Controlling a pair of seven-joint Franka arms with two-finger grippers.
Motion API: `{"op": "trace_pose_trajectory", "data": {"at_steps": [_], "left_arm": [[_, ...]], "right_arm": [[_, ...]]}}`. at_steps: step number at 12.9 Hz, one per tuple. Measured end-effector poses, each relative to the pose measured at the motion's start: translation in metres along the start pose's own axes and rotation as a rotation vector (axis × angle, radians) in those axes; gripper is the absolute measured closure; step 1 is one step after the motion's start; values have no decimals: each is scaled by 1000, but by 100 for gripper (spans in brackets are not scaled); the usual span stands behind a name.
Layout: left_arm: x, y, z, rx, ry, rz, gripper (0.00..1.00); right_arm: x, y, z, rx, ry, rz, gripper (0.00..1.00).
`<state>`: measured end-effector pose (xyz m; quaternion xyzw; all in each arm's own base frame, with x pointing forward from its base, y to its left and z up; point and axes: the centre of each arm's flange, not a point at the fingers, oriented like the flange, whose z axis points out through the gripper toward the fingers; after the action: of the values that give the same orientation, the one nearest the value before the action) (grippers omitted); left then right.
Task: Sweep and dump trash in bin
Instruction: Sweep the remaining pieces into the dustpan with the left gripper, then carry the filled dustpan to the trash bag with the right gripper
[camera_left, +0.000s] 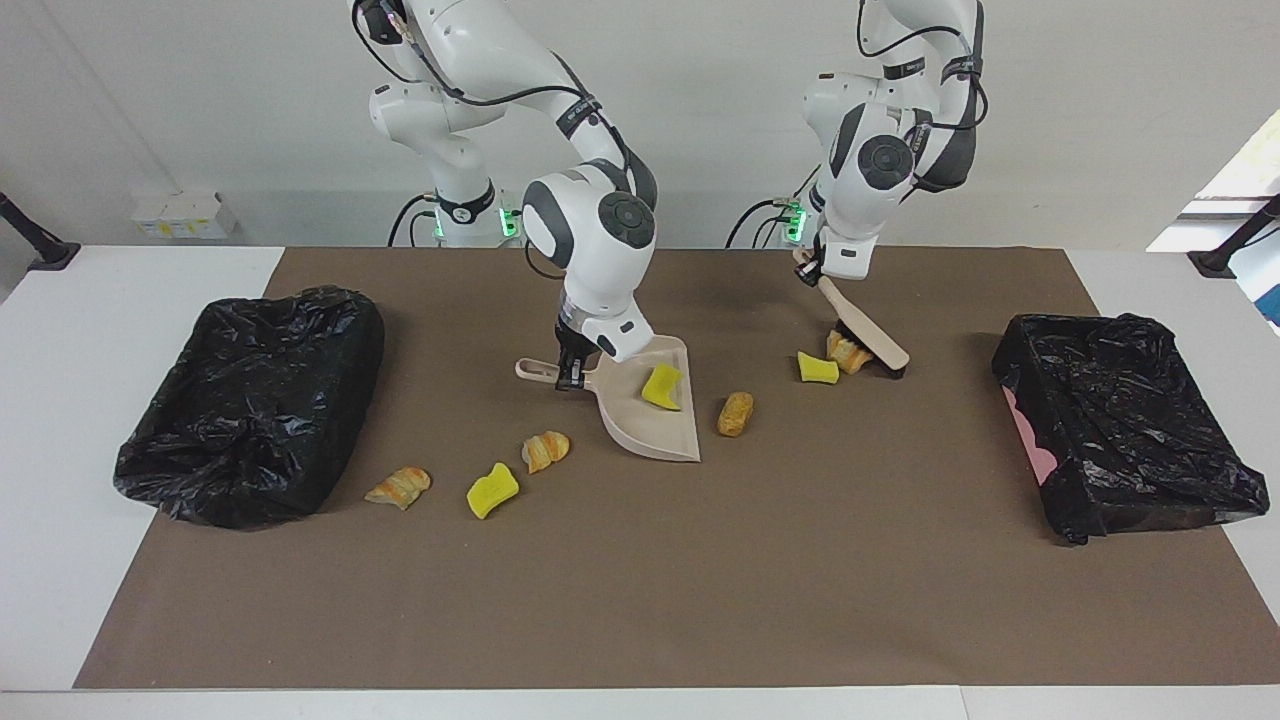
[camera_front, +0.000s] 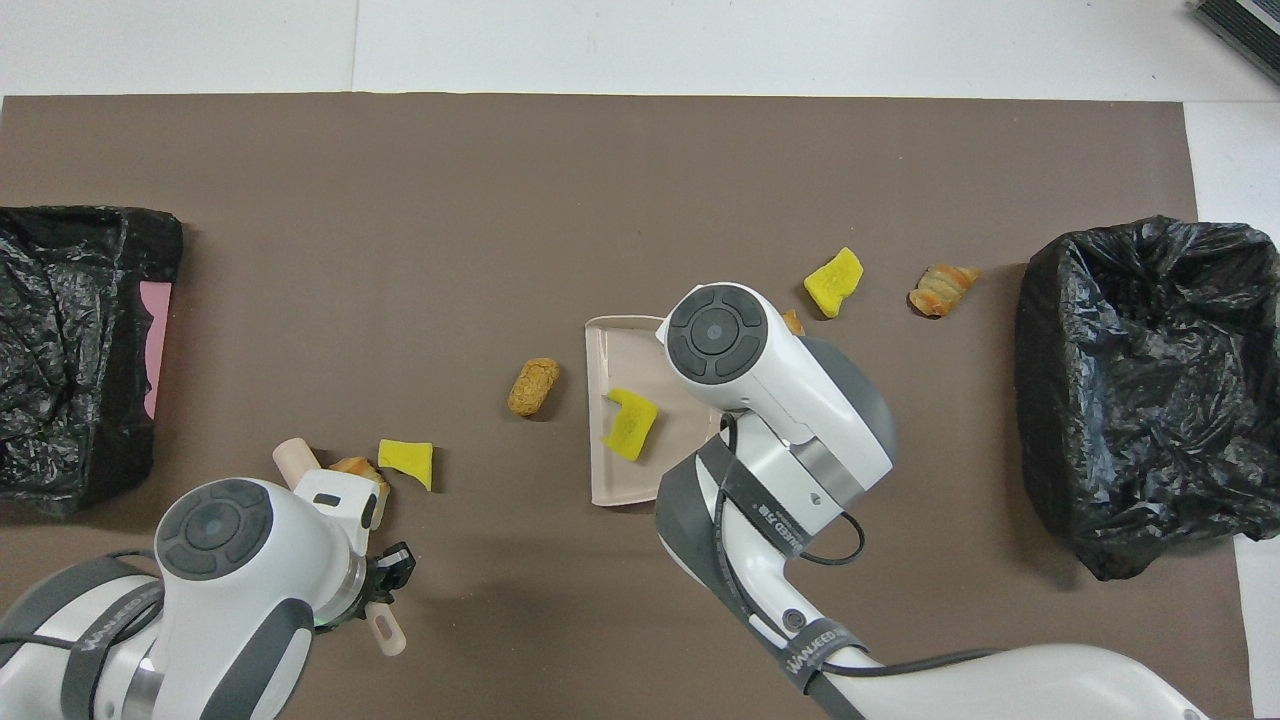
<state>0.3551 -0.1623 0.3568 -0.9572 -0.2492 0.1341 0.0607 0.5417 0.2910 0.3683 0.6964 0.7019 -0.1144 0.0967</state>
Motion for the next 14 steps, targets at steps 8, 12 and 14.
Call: {"op": "trace_pose_trajectory", "data": {"at_steps": [8, 12, 14], "left_arm": [[10, 86, -3, -112, 66, 264, 74], [-31, 114, -2, -151, 81, 527, 74], [-64, 130, 1, -162, 78, 609, 74]], "right_arm": [[-1, 1, 0, 3, 5, 5, 69], [-2, 2, 1, -3, 19, 12, 69], [-2, 2, 1, -3, 20, 14, 69]]}}
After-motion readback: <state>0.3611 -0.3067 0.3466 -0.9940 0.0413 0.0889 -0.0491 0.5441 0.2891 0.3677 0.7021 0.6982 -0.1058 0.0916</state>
